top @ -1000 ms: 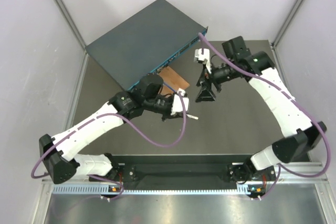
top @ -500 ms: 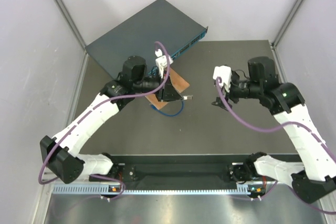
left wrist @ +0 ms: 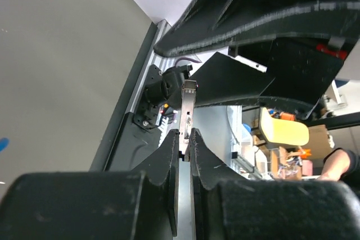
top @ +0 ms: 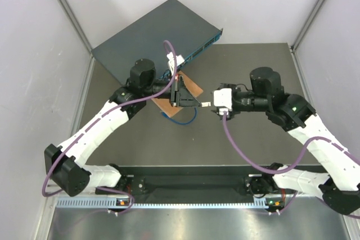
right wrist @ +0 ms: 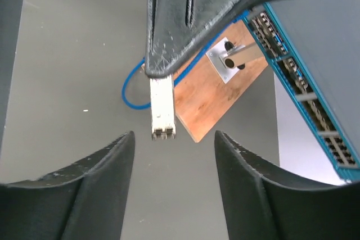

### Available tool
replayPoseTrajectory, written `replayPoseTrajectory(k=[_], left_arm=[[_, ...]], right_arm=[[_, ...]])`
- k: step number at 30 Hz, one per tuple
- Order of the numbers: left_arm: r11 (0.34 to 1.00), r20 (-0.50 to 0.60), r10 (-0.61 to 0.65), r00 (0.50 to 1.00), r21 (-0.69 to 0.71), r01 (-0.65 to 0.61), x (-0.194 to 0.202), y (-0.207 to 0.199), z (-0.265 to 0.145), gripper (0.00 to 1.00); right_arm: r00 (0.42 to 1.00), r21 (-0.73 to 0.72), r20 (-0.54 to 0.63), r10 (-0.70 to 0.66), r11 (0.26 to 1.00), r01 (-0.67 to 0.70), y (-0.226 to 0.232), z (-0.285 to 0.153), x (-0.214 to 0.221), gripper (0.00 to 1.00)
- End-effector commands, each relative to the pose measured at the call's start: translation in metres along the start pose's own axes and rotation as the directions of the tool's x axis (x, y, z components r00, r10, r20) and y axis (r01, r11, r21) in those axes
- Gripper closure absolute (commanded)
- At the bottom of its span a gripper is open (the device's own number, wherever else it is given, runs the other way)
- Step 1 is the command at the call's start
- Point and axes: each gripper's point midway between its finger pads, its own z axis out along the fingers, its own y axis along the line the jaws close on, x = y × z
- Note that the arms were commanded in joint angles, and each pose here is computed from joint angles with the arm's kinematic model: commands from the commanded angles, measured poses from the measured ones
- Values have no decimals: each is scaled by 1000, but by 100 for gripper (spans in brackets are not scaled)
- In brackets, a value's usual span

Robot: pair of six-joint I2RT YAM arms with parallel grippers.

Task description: Insert the plug into the switch port

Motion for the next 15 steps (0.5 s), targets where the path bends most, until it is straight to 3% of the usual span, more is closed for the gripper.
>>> replayPoseTrajectory(k=[1, 10, 15], left_arm=[[1000, 16, -14, 1000, 22, 13, -4, -1, 2, 100], [996, 30, -86, 996, 15, 85, -7, 10, 1, 100], [996, 31, -84, 996, 13, 84, -7, 10, 2, 100]], right_arm=[[996, 32, 21, -90, 996, 89, -11, 5, -13, 44], [991, 9, -1, -137, 991, 137, -4, 12, -16, 59], [988, 11, -55, -146, 989, 147, -2, 19, -3, 61]])
